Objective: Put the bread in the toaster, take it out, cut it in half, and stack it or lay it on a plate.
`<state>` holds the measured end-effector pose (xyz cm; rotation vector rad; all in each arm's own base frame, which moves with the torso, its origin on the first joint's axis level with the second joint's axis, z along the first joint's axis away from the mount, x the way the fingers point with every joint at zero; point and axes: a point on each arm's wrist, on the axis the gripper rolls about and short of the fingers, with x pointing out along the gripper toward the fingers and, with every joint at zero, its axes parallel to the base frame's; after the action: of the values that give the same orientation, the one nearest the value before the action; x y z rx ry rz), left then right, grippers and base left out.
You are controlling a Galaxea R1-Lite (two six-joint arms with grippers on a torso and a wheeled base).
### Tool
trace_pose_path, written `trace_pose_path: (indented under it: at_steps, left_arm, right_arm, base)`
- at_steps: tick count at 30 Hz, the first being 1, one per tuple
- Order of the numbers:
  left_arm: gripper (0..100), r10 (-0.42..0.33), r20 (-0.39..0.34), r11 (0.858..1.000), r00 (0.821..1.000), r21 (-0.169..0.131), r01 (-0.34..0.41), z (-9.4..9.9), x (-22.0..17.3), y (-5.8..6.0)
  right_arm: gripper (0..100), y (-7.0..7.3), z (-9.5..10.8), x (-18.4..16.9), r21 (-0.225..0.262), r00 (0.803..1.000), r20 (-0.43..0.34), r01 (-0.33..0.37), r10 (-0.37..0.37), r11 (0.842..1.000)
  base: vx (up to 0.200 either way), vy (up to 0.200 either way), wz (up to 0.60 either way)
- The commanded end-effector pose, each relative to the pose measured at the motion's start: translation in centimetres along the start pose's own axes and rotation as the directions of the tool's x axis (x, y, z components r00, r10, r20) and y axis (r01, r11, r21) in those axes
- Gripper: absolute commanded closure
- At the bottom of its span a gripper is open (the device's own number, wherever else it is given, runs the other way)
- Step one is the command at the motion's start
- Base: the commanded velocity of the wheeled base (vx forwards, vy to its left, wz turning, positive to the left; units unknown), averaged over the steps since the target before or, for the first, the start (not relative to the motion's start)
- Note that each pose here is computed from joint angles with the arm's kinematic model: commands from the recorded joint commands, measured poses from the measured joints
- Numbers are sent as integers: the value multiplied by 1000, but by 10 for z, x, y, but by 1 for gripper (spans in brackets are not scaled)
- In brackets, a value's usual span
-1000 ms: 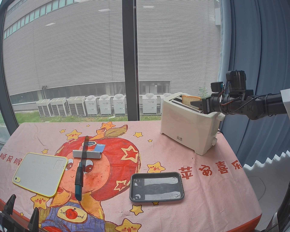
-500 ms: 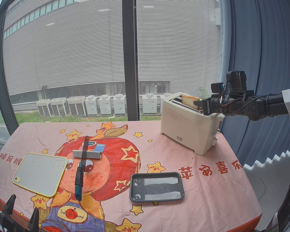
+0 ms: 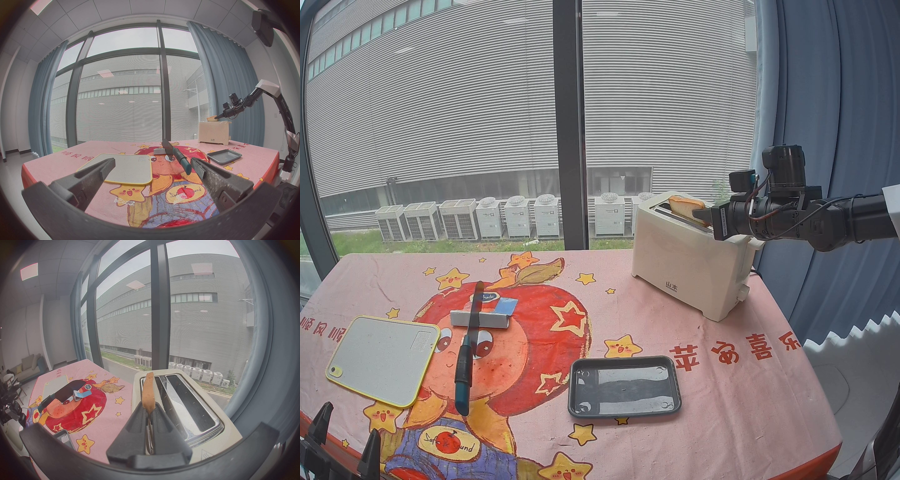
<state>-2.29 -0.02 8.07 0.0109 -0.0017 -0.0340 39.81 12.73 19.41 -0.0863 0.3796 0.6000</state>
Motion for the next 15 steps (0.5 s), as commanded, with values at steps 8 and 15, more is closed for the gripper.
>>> trace_pose_path:
  at_steps: [8,15]
  left_arm:
    - [0,0,-9,1000,1000,0,0,-5,1,0]
    - [0,0,-9,1000,1000,0,0,-5,1,0]
  right_arm:
    - [100,-5,1,-6,2,1000,9,14,-14,1000]
    - [100,-6,6,-7,-4,999,28,16,-16,1000]
  base:
    - [0,0,0]
    - [0,0,0]
